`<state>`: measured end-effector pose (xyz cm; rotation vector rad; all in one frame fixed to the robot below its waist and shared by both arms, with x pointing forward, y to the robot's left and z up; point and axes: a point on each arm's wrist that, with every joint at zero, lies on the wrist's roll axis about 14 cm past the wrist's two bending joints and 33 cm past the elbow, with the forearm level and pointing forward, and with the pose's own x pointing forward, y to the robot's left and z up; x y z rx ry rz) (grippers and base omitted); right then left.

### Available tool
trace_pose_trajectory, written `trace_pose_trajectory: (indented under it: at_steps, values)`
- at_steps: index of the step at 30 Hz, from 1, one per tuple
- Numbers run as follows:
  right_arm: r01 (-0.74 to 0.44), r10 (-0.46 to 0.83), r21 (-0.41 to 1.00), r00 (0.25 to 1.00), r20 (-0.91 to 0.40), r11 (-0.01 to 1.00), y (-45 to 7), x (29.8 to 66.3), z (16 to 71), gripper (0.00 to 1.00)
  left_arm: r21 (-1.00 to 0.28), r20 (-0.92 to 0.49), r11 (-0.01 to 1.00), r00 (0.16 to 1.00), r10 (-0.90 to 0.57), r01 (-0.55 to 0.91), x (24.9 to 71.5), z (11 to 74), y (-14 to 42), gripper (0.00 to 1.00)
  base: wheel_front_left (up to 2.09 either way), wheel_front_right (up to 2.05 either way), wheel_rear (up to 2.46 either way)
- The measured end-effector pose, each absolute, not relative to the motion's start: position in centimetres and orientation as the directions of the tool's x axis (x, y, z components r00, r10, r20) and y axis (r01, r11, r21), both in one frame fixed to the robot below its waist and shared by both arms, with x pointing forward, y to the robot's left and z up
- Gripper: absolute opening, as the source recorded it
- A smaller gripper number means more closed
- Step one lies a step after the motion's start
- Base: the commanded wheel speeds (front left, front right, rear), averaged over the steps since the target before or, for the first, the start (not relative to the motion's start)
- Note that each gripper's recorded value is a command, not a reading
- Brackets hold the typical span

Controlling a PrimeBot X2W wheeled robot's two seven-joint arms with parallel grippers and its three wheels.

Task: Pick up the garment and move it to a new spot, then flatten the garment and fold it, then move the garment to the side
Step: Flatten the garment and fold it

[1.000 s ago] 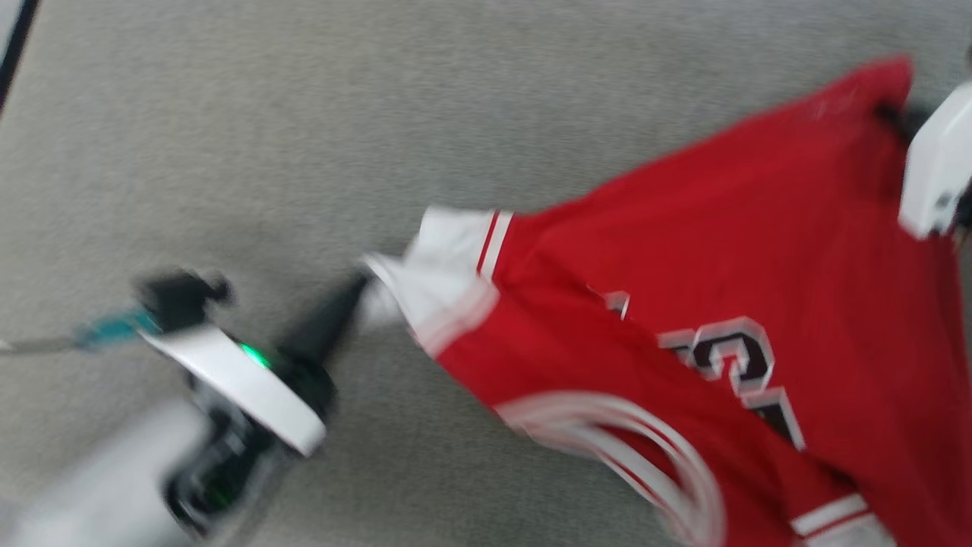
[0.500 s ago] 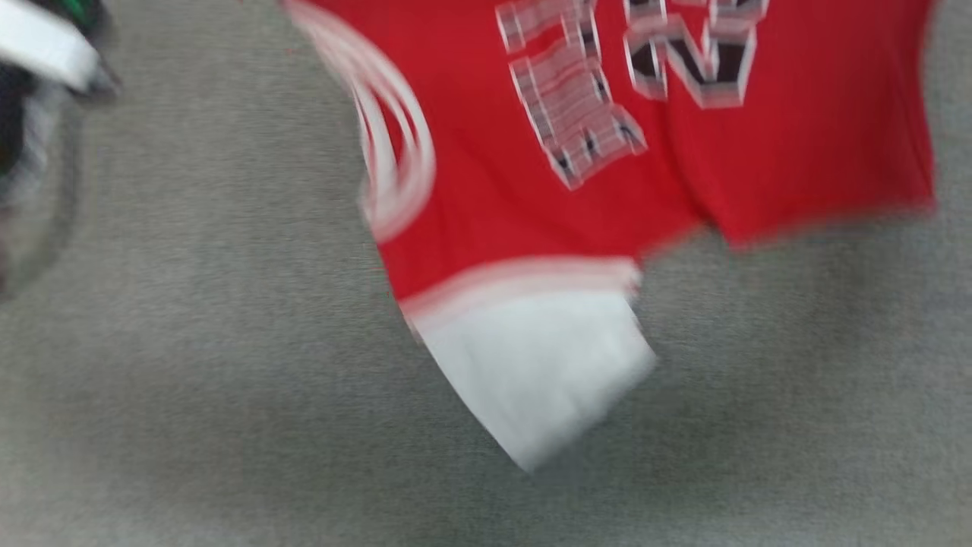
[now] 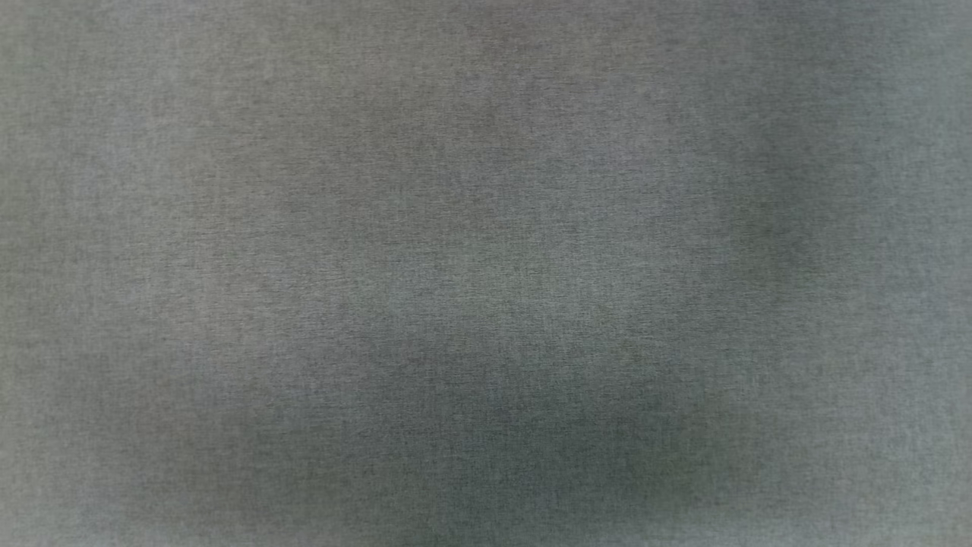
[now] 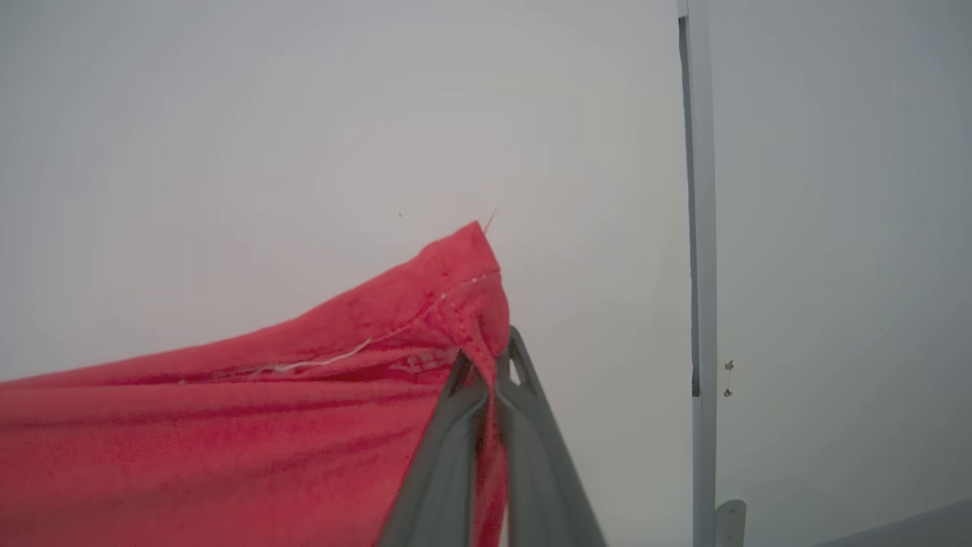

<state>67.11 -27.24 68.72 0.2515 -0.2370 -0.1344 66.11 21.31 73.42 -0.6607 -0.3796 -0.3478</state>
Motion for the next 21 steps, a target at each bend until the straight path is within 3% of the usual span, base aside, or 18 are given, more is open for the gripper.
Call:
trace_pose_trajectory:
  at_steps: [6,13,16,21]
  values:
    - [0.131,-0.150,0.248,0.987,0.058,0.960,-27.4,66.9,62.1,0.00,-0.603,0.284,0.701,0.924,-0.257,0.380,64.9,65.8,20.0,0.00,0.00,0.00,0.00]
    - [0.122,-0.101,0.235,0.990,-0.101,0.964,-26.7,64.4,54.9,0.00,-0.727,0.117,0.626,0.949,-0.293,0.282,60.1,57.0,18.8,0.00,0.00,0.00,0.00]
    - [0.096,-0.057,0.241,0.985,-0.163,0.966,-26.0,62.1,52.0,0.00,-0.781,0.017,0.585,0.943,-0.332,0.220,56.4,52.7,17.6,0.00,0.00,0.00,0.00]
    - [0.094,-0.005,0.263,0.947,-0.322,0.960,-26.5,54.5,46.0,0.00,-0.838,-0.116,0.532,0.912,-0.392,0.122,48.2,47.6,15.7,0.00,0.00,0.00,0.00]
